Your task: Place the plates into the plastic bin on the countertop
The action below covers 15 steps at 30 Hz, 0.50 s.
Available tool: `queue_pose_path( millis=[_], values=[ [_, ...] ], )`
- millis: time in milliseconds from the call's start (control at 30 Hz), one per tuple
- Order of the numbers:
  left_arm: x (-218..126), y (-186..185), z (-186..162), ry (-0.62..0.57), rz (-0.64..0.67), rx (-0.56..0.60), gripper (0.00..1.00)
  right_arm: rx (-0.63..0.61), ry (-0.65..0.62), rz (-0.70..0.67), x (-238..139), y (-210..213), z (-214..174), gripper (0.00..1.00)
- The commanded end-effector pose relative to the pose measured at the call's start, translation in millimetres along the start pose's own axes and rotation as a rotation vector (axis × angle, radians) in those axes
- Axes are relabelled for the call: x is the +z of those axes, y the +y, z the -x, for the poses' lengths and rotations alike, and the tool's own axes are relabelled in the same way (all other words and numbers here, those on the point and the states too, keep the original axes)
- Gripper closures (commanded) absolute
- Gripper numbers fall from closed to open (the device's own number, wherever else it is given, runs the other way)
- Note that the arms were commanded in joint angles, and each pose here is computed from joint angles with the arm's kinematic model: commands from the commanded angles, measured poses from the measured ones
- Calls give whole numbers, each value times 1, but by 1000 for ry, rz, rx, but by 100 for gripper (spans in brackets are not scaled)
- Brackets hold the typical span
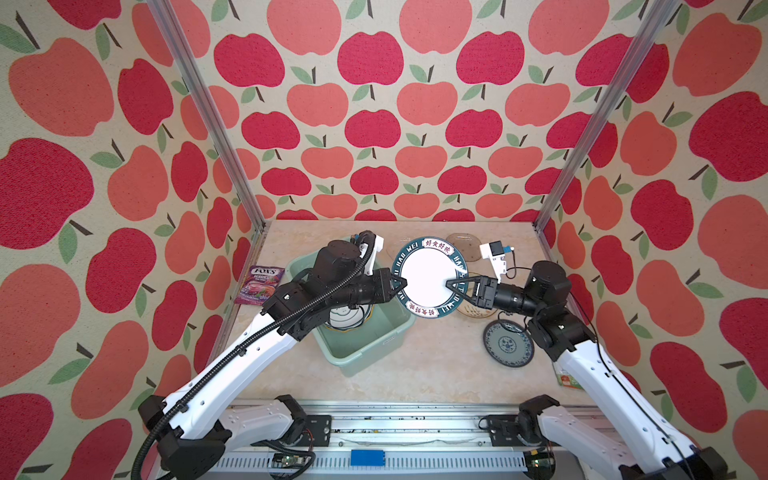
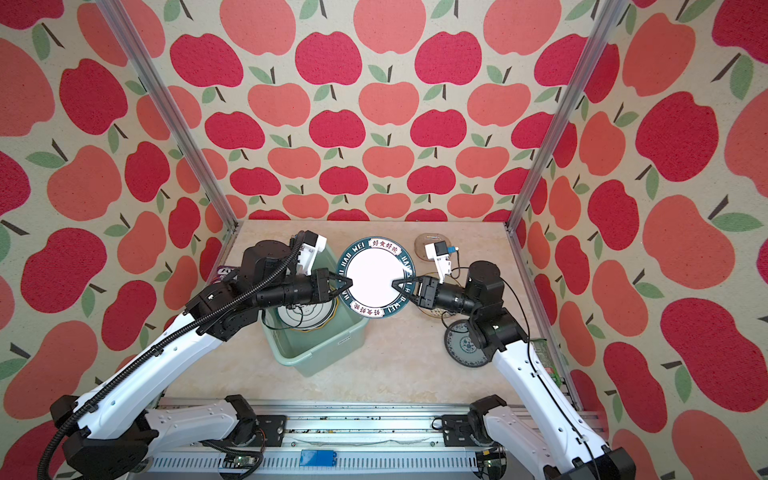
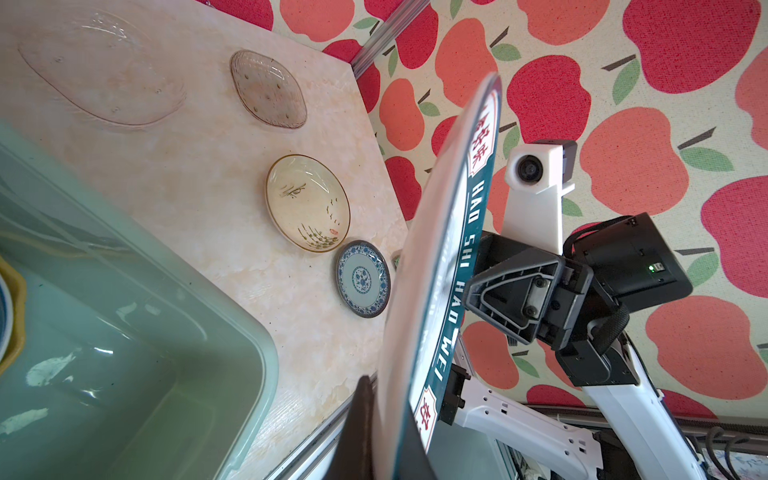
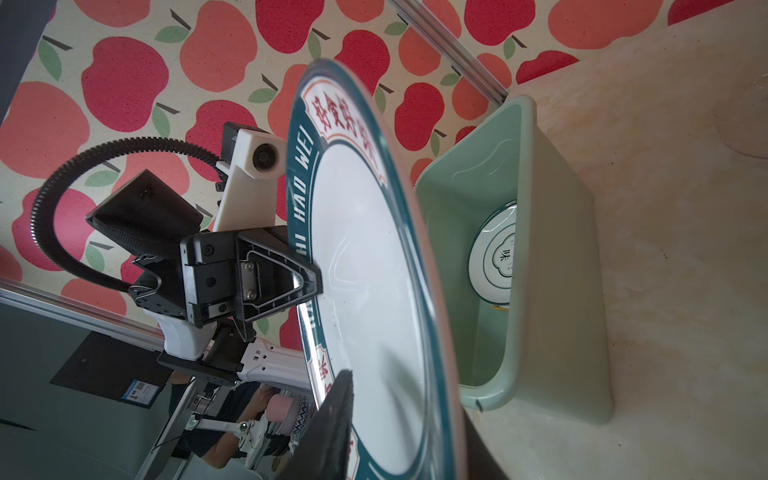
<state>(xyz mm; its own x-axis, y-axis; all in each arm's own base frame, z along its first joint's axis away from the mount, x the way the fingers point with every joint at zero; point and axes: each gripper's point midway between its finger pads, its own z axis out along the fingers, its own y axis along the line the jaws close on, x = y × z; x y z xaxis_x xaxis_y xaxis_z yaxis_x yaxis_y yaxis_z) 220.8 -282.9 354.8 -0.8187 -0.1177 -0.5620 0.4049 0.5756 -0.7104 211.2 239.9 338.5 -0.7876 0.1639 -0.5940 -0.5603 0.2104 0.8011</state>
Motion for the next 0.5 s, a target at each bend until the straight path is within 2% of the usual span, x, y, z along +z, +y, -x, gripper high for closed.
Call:
queue_pose_path(
  millis=[0,267,367,433,467],
  values=[
    [4,4,-13,66,20,-17,100,-100,-28,80,-2,23,10,80],
    [10,5,-13,73,16,-20,100,-87,-33,74,-2,20,9,100],
    [8,6,-6,35,23,-10,86,-83,-39,67,-1,19,12,100],
    [2,8,0,-12,35,7,70,-76,-42,48,-1,17,15,100],
    [-1,8,3,-35,38,21,65,-71,-42,29,0,15,16,100]
  ],
)
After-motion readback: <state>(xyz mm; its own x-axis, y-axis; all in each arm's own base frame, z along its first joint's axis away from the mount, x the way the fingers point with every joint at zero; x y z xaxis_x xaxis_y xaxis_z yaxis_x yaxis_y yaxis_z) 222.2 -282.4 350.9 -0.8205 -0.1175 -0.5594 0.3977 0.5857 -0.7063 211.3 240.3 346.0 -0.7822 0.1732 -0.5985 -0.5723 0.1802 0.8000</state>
